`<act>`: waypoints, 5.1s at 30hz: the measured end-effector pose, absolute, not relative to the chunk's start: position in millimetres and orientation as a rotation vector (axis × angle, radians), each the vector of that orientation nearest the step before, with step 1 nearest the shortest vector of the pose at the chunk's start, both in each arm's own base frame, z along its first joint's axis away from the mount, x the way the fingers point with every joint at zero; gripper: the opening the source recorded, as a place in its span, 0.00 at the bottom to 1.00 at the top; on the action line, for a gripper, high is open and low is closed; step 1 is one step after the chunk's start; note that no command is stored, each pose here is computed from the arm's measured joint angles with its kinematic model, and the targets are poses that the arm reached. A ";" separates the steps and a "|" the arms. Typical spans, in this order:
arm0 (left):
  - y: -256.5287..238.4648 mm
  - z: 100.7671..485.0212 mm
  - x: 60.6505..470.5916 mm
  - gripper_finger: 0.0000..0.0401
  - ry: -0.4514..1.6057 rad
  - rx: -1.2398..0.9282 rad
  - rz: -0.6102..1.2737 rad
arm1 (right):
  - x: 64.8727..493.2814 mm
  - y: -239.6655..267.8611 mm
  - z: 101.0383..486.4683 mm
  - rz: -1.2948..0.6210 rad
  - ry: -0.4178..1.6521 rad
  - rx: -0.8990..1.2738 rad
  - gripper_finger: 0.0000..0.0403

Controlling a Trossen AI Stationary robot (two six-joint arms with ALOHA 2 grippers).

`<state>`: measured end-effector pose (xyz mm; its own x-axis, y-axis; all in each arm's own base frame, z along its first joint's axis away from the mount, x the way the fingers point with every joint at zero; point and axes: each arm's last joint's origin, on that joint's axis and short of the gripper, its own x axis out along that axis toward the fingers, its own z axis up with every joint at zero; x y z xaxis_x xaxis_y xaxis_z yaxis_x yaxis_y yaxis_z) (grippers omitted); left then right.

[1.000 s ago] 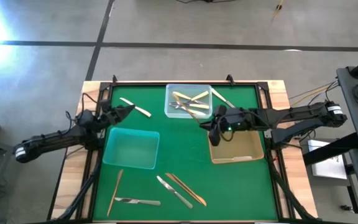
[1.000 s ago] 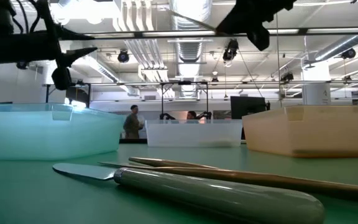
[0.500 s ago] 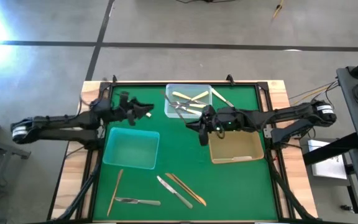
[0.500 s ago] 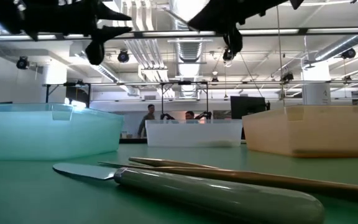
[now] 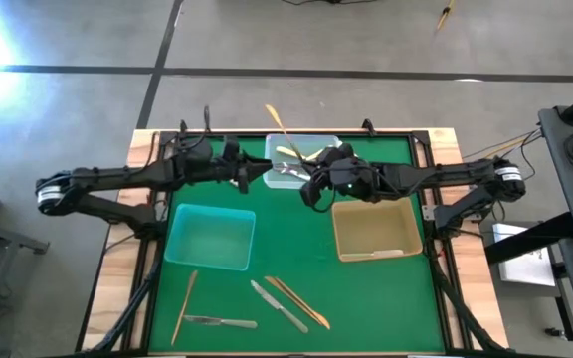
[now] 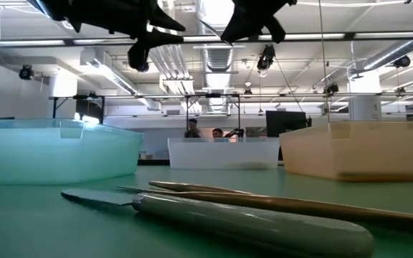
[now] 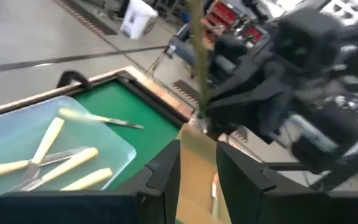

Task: Sort silverware by color (type)
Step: Put the gold knife into the blue bin, then put the gray knife into the orange bin

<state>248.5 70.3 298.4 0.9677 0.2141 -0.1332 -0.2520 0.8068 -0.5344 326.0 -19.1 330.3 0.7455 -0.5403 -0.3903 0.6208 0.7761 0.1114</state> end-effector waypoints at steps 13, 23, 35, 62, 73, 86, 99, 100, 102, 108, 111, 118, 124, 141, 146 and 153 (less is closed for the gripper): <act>79.5 307.8 286.7 0.22 0.015 -0.569 0.280 | 346.4 -21.6 322.9 -0.711 0.377 0.219 0.03; 83.0 312.5 286.5 0.22 -0.045 -0.542 0.318 | 347.9 -21.7 325.2 -0.713 0.353 0.225 0.03; 88.1 309.6 302.1 0.22 -0.060 -0.538 0.326 | 352.4 -20.8 322.5 -0.702 0.343 0.231 0.03; 86.3 318.7 298.5 0.02 -0.025 -0.508 0.282 | 353.0 -18.2 322.9 -0.606 0.366 0.256 0.11; 91.0 314.0 263.7 0.02 0.245 -0.453 0.388 | 325.8 -12.8 339.5 -0.446 0.463 0.312 0.45; -7.1 279.7 185.2 0.02 1.092 -0.541 0.344 | 273.3 -9.9 342.9 -0.501 0.724 0.428 0.41; -38.7 230.3 205.3 0.17 1.395 -0.386 0.356 | 294.5 -8.7 315.2 -0.478 0.855 0.412 0.39; -39.6 226.5 208.9 0.19 1.406 -0.389 0.357 | 295.8 -8.3 312.8 -0.468 0.871 0.411 0.38; -41.8 220.9 214.4 0.23 1.437 -0.416 0.330 | 297.8 -6.8 309.0 -0.444 0.900 0.410 0.38; -51.1 230.0 232.1 0.26 1.489 -0.507 0.216 | 299.6 -4.5 303.6 -0.428 0.940 0.398 0.40; -57.7 250.9 243.7 0.25 1.421 -0.511 0.172 | 297.8 -4.5 302.9 -0.432 0.958 0.394 0.39; -115.2 300.7 263.2 0.21 1.244 -0.417 -0.098 | 292.1 -4.7 299.1 -0.434 1.026 0.351 0.38; -192.0 287.0 266.3 0.21 1.189 -0.181 -0.389 | 289.2 -4.6 295.8 -0.415 1.069 0.301 0.38; -238.3 245.8 289.7 0.21 1.266 -0.200 -0.120 | 279.9 -3.9 290.6 -0.403 1.181 0.238 0.38; -245.4 226.0 297.0 0.21 1.301 -0.146 -0.173 | 279.2 -4.0 289.6 -0.413 1.187 0.248 0.38; -255.2 200.2 292.2 0.21 1.345 -0.102 -0.196 | 279.3 -4.1 289.6 -0.428 1.180 0.271 0.38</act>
<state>292.2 -255.2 200.2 0.2103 -0.1994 -0.9571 0.0820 0.9791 -0.1859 279.3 -4.1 289.6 0.3143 -0.1809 -0.9319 0.4589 0.8883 -0.0177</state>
